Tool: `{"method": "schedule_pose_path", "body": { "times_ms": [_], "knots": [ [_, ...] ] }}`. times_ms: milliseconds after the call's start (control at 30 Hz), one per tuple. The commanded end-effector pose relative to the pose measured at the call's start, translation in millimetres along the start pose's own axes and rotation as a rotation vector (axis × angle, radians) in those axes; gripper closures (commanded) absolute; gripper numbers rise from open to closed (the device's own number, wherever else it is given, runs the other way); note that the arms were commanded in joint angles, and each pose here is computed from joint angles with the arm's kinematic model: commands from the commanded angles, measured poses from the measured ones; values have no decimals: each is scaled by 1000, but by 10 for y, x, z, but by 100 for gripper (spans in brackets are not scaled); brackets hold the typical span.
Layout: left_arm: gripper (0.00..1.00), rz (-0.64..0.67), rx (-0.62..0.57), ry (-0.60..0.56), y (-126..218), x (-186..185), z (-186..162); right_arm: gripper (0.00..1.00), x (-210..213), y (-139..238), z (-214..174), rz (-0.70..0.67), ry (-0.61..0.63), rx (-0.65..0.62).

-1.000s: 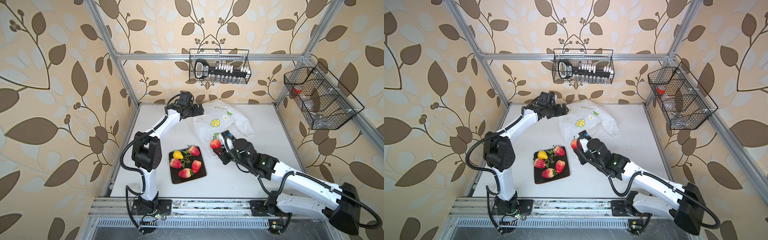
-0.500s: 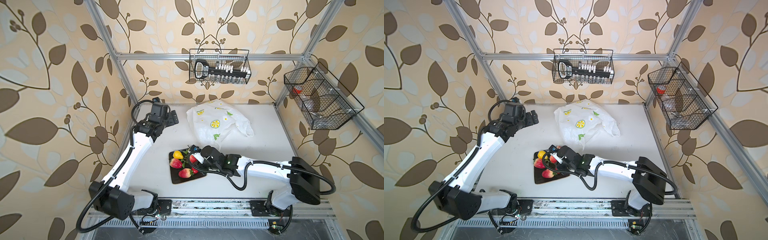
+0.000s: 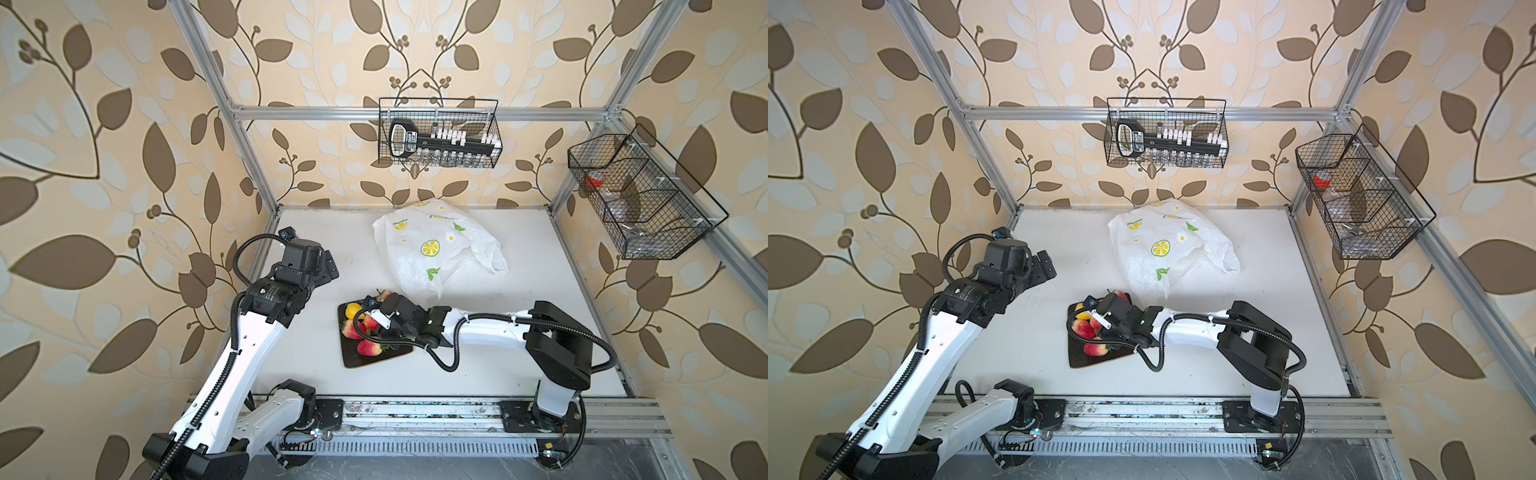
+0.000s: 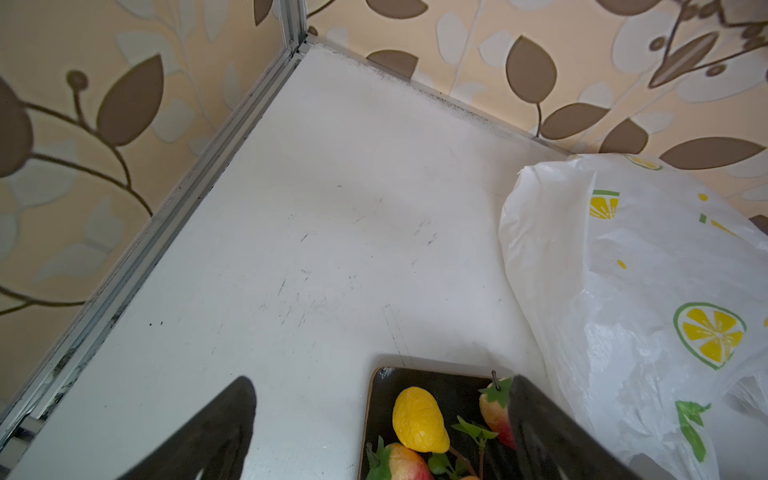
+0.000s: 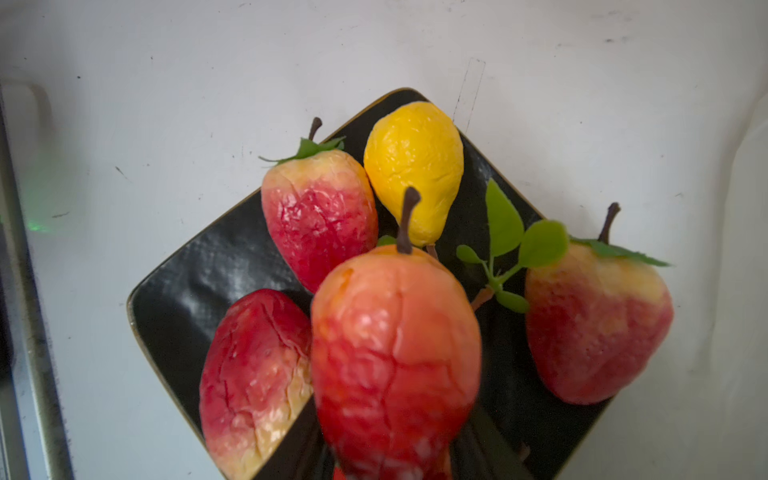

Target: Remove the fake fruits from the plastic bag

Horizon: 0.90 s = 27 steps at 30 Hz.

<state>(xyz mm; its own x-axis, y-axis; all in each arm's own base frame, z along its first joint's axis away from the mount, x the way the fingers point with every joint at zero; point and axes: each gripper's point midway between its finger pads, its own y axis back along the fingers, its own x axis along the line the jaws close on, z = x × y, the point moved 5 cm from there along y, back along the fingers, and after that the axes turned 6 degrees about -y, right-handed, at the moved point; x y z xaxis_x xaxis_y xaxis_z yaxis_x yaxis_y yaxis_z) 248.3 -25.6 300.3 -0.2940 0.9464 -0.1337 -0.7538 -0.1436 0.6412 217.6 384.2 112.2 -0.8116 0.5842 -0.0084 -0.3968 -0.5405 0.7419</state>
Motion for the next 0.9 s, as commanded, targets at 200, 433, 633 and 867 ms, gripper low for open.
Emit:
{"method": "schedule_pose_path", "body": {
  "times_ms": [200,433,633,867],
  "knots": [
    [6,-17,-4,-8,-1,-59,79,37,33,217,244,17,-35,-73],
    [6,-129,-30,-69,10,-272,249,33,-87,865,401,18,-152,-204],
    [8,-230,-38,-106,0,-472,337,33,-828,1425,179,-152,-480,-291],
    [7,-393,-12,-347,158,-1318,45,34,-1884,1783,-611,-360,-950,-272]
  ]
}}
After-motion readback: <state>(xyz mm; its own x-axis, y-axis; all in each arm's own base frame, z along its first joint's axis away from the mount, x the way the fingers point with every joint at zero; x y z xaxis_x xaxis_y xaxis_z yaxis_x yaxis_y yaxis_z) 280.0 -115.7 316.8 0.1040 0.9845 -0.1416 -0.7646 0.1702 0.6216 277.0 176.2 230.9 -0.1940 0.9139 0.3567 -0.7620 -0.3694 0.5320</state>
